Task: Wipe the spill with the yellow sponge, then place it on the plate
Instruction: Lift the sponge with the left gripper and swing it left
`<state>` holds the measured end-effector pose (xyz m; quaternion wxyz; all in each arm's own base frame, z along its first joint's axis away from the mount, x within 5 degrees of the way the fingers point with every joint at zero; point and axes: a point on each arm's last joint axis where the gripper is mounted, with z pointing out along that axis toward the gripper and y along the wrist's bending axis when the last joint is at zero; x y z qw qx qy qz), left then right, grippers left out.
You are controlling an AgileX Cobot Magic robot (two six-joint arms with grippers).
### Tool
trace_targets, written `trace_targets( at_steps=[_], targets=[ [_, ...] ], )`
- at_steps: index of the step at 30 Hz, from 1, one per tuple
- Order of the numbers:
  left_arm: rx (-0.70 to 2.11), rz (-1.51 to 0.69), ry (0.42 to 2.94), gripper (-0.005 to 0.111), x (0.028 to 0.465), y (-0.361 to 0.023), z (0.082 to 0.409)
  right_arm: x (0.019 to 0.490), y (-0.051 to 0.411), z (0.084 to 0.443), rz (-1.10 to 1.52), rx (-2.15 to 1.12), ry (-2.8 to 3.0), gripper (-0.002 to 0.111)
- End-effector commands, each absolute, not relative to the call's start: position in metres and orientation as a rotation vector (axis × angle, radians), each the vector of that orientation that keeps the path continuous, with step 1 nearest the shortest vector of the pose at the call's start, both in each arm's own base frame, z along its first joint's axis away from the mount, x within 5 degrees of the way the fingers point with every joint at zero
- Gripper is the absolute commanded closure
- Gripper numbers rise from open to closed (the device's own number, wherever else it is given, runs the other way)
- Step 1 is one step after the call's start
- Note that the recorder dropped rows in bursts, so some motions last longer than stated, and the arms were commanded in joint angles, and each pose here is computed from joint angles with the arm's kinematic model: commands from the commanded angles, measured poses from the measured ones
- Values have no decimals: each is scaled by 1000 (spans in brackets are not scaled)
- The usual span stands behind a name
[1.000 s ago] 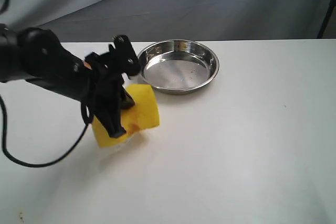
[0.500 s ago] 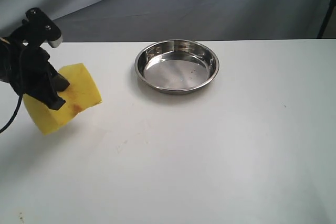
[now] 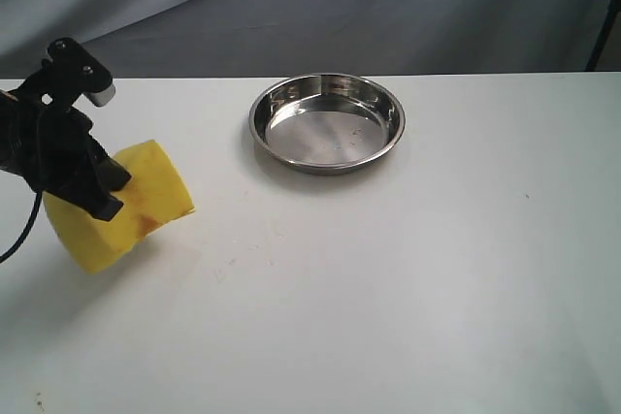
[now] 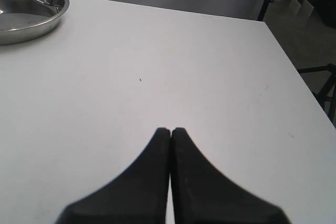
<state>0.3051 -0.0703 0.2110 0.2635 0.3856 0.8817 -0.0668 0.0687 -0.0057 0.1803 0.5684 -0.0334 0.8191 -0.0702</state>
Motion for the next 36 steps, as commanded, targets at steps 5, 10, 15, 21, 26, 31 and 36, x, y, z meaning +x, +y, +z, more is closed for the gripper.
trace_targets(
  at_steps=[5, 10, 15, 21, 26, 31, 36],
  targets=[
    [871, -192, 2338, 107, 313, -71, 218, 69, -6, 179, -161, -69, 1923, 108],
    [863, -191, 2335, 107, 313, -71, 218, 69, -6, 179, -161, -69, 1923, 108],
    [841, -205, 2335, 107, 313, -71, 219, 69, -6, 179, -161, -69, 1923, 108],
    [848, -198, 2329, 107, 314, -71, 219, 69, -6, 179, -161, -69, 1923, 108],
    [850, -201, 2331, 107, 313, -71, 219, 69, -6, 179, -161, -69, 1923, 108],
    [846, -205, 2331, 107, 313, -72, 219, 69, -6, 179, -161, -69, 1923, 108],
    [846, -205, 2331, 107, 313, -72, 219, 69, -6, 179, -161, -69, 1923, 108]
  ],
)
